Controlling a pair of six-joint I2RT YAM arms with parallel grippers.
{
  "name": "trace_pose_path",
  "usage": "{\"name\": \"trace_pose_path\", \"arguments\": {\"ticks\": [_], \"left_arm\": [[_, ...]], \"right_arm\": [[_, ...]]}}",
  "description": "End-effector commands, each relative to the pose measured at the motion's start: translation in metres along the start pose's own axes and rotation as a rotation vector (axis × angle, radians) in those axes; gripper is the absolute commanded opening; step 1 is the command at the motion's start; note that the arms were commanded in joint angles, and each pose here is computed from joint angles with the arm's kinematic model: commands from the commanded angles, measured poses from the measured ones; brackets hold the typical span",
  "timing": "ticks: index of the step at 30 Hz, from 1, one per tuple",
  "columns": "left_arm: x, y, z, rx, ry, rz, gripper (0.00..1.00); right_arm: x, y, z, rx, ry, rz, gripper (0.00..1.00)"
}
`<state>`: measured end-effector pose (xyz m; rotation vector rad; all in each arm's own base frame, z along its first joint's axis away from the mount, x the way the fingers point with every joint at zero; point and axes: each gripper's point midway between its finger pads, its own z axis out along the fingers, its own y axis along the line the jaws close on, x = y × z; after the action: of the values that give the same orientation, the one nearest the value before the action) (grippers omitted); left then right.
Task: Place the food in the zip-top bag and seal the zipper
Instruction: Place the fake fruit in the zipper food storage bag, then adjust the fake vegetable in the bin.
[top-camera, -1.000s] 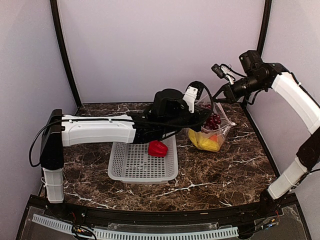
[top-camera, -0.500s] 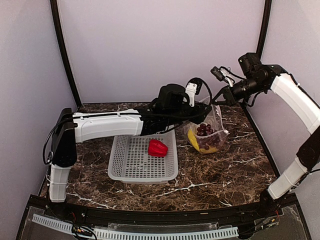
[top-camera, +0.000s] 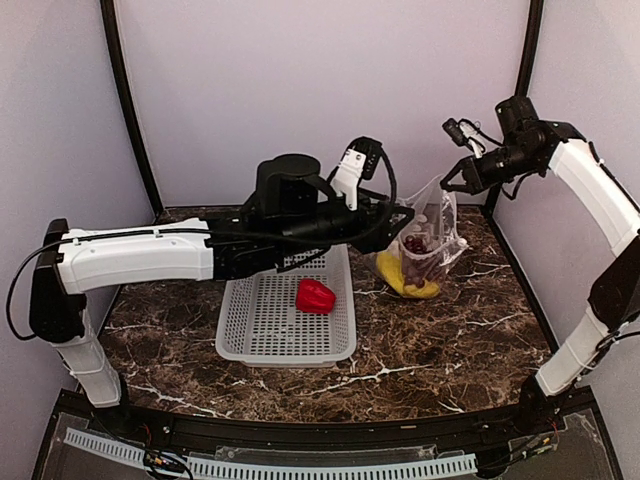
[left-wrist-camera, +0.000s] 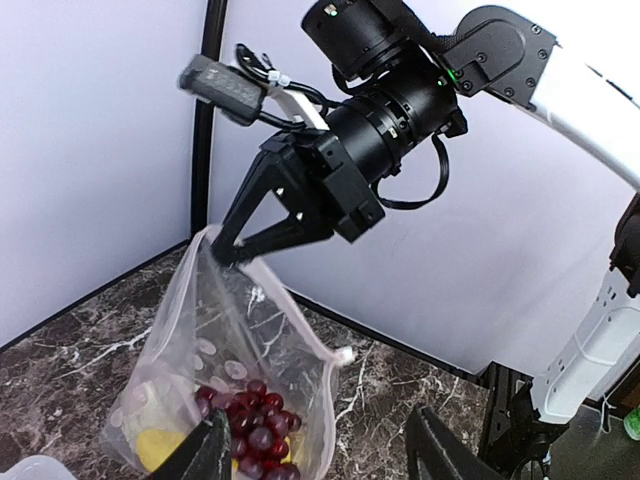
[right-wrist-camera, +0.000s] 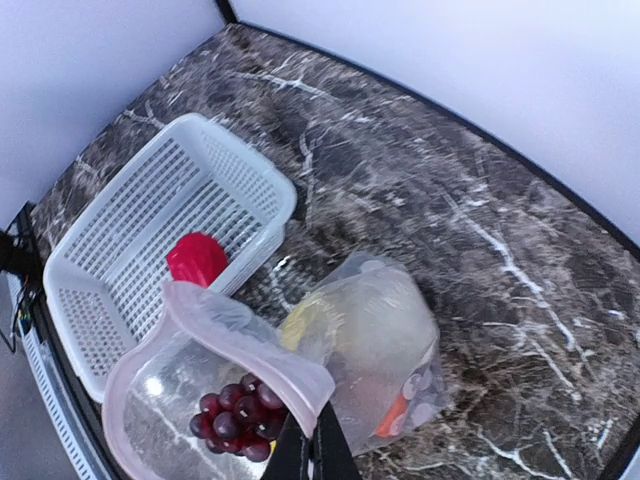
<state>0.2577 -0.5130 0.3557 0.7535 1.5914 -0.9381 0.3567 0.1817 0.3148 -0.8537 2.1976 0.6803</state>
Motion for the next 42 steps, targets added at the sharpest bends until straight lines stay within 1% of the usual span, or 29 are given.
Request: {"name": "trace_pose_path", "arguments": {"ticks": [1, 3, 4, 6, 8, 11, 14, 18, 21, 23, 26, 29, 33, 37, 42], "left_arm": [[0.003, 0.026, -0.036, -0.113, -0.002, 0.052, 0.60], [0.016, 0.034, -0.046, -0.149, 0.025, 0.054, 0.60], [0.015, 0.036, -0.052, -0.158, 0.021, 0.045, 0.60], [0.039, 0.044, -0.059, -0.188, 0.065, 0.036, 0.60], [0.054, 0.051, -0.064, -0.212, 0.098, 0.027, 0.60], [0.077, 0.059, -0.068, -0.248, 0.166, 0.013, 0.61], [0.106, 0.067, -0.073, -0.286, 0.266, 0.008, 0.62], [0.137, 0.082, -0.082, -0.362, 0.359, -0.002, 0.69], [0.154, 0.088, -0.088, -0.390, 0.418, -0.008, 0.71], [0.163, 0.091, -0.090, -0.402, 0.447, -0.018, 0.71], [0.166, 0.101, -0.094, -0.451, 0.457, -0.046, 0.71], [0.169, 0.114, -0.103, -0.502, 0.471, -0.116, 0.66], [0.179, 0.135, -0.111, -0.522, 0.497, -0.209, 0.65], [0.188, 0.143, -0.114, -0.520, 0.538, -0.233, 0.70], [0.205, 0.153, -0.115, -0.538, 0.612, -0.178, 0.82]], "right_arm": [[-0.057, -0.056, -0.063, 0.184, -0.225, 0.000, 0.00], [-0.059, -0.058, -0.068, 0.175, -0.247, 0.012, 0.00], [-0.055, -0.052, -0.059, 0.141, -0.234, 0.011, 0.00], [-0.035, -0.031, -0.028, 0.042, -0.150, -0.001, 0.00], [-0.012, -0.012, -0.001, -0.041, -0.067, -0.005, 0.00], [0.012, 0.002, 0.018, -0.108, -0.014, 0.007, 0.00], [0.012, 0.002, 0.015, -0.086, -0.022, -0.008, 0.00], [0.010, 0.001, 0.012, -0.067, -0.038, -0.027, 0.00], [0.018, 0.000, 0.019, -0.078, -0.030, -0.019, 0.00], [0.025, 0.001, 0.024, -0.093, -0.024, -0.014, 0.00], [0.033, 0.002, 0.031, -0.118, -0.022, -0.014, 0.00], [0.036, 0.007, 0.033, -0.151, -0.031, -0.030, 0.00], [0.043, 0.013, 0.035, -0.172, -0.066, -0.061, 0.00], [0.046, 0.015, 0.032, -0.171, -0.115, -0.085, 0.00], [0.046, 0.016, 0.030, -0.174, -0.133, -0.100, 0.00]]}}
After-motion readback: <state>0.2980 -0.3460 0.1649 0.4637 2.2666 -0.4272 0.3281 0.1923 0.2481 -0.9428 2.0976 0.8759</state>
